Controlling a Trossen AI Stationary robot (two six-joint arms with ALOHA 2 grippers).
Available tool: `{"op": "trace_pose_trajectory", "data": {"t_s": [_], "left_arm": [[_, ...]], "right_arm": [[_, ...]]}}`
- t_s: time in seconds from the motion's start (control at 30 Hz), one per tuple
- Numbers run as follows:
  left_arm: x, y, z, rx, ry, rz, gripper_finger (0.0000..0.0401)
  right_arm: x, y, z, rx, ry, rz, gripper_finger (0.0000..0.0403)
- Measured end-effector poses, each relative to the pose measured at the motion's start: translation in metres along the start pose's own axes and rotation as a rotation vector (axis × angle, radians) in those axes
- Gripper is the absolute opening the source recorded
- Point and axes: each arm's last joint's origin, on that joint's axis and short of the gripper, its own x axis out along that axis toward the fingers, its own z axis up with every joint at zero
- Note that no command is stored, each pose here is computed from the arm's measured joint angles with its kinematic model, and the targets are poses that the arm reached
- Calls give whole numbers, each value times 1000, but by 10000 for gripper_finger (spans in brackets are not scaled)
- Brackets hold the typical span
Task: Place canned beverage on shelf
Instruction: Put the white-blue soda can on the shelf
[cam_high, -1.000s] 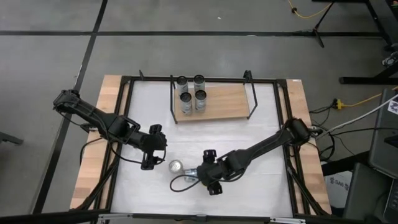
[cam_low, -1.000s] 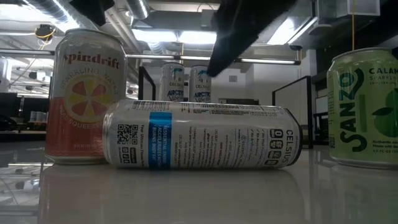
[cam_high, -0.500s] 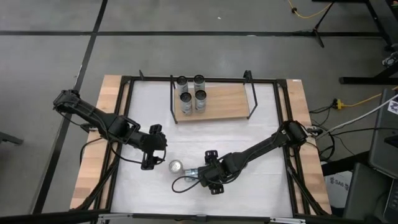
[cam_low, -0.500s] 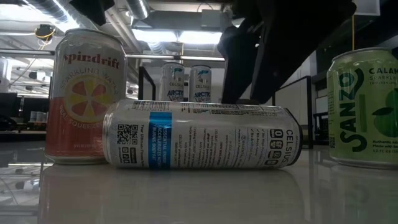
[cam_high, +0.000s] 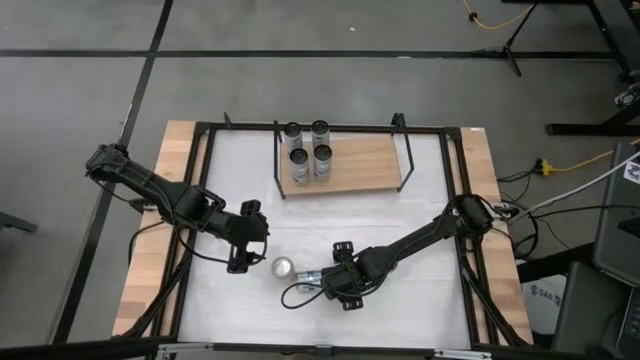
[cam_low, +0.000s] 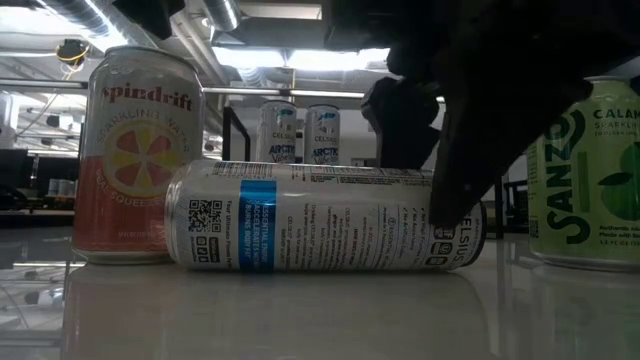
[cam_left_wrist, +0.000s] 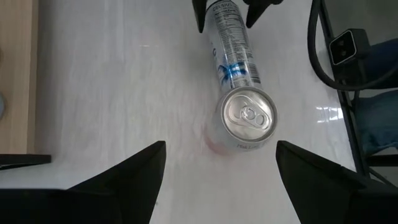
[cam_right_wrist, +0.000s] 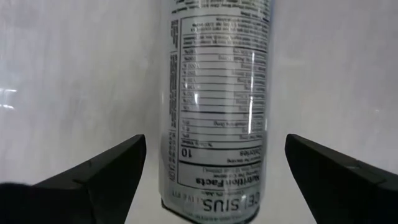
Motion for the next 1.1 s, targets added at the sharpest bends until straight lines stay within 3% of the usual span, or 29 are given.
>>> {"op": "trace_pose_trajectory", "data": {"t_s": [0.8, 0.93, 1.1], "left_arm": [[0, 0, 0, 2, -3, -1, 295], [0, 0, 0, 2, -3, -1, 295], [0, 0, 0, 2, -4, 1, 295]], "right_arm": [[17, 2, -2, 37, 20, 3, 370], [17, 2, -2, 49, 25, 11, 340], [18, 0, -2, 75, 35, 39, 271]]}}
